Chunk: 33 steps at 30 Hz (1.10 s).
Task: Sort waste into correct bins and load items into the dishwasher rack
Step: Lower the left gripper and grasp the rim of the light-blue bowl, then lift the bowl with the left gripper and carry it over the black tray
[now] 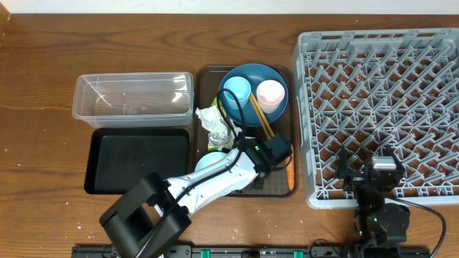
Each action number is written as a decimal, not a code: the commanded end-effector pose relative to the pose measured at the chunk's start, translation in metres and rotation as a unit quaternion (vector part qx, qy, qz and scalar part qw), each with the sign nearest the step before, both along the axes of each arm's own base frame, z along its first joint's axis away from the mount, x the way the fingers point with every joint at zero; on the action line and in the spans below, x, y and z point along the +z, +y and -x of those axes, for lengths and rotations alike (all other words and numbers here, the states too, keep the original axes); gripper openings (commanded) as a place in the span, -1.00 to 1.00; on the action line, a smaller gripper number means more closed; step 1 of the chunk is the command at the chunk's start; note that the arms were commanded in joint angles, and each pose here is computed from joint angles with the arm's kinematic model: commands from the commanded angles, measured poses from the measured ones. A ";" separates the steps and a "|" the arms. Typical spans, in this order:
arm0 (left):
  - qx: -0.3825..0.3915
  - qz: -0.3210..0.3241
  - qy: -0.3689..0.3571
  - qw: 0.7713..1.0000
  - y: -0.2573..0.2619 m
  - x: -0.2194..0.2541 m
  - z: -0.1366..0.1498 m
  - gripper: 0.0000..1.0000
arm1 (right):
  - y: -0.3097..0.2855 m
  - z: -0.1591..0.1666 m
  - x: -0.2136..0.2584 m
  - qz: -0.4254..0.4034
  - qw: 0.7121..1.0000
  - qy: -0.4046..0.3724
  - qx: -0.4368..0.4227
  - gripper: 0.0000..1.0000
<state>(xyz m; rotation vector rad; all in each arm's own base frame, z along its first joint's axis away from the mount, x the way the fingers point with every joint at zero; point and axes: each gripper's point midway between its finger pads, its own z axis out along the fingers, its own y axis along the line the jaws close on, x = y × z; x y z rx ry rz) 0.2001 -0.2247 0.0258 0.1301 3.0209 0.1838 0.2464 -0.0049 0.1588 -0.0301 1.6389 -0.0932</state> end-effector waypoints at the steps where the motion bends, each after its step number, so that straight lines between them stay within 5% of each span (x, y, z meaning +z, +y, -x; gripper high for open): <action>1: 0.001 -0.011 0.005 1.000 0.004 -0.006 0.001 -0.87 | -0.001 0.000 -0.001 0.005 1.000 0.001 -0.001 0.98; 13: -0.005 0.007 0.009 1.000 0.000 0.003 0.004 -0.88 | -0.001 0.000 -0.001 0.005 1.000 0.001 -0.001 0.98; 25: -0.037 0.085 -0.030 0.995 0.000 0.063 0.000 -0.88 | -0.001 0.000 -0.001 0.005 1.000 0.001 -0.001 0.98; 33: 0.000 0.098 -0.050 0.994 0.059 0.103 -0.017 -0.87 | -0.001 0.000 -0.001 0.005 1.000 0.001 -0.001 0.98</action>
